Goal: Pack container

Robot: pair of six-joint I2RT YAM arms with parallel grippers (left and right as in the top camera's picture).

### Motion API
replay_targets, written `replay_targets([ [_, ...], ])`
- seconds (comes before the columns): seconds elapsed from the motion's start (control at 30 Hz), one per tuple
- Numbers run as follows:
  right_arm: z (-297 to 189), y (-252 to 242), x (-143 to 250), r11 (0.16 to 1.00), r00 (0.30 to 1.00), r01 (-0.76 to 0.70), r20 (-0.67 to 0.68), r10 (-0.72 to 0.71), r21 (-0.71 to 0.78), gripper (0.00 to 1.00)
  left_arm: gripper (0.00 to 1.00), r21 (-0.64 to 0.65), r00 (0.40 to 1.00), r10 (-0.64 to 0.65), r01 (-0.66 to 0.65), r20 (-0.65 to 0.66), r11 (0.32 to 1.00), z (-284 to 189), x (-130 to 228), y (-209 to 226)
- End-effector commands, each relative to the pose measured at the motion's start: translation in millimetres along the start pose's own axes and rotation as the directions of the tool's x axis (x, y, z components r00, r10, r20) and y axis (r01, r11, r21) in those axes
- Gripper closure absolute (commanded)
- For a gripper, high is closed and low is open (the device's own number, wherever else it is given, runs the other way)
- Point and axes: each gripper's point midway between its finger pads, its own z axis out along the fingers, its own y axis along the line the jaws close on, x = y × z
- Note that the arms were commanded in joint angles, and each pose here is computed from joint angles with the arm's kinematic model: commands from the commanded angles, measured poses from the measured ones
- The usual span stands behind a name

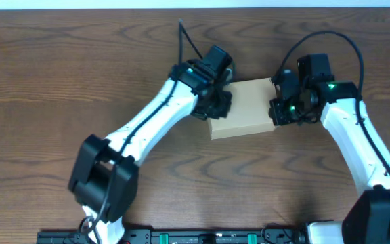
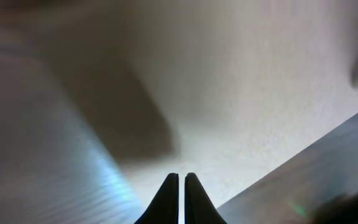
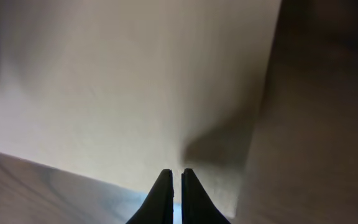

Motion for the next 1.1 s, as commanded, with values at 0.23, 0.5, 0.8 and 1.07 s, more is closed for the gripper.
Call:
replay_targets([
  [0.23,-47,-26,-48,0.982,0.993,0.004,0.117,-0.027,0.188,0.98,0.93,-0.188,0.978,-0.048,0.088,0.205,0.978,-93,-30,87],
  [0.5,-20,-49,-12,0.981,0.995,-0.065,-0.066,0.079,0.185,0.99,0.93,-0.459,0.978,-0.071,0.155,0.194,0.875,-90,-28,153],
  [0.8,20,-43,41,0.986,0.968,-0.107,-0.212,0.133,0.131,0.98,0.94,-0.462,0.984,-0.084,0.148,0.156,0.874,-75,-25,156],
  [1.07,37,-17,47,0.996,0.972,-0.08,-0.219,0.086,0.038,0.99,0.94,-0.432,0.985,-0.09,0.144,0.145,0.89,-72,-23,151],
])
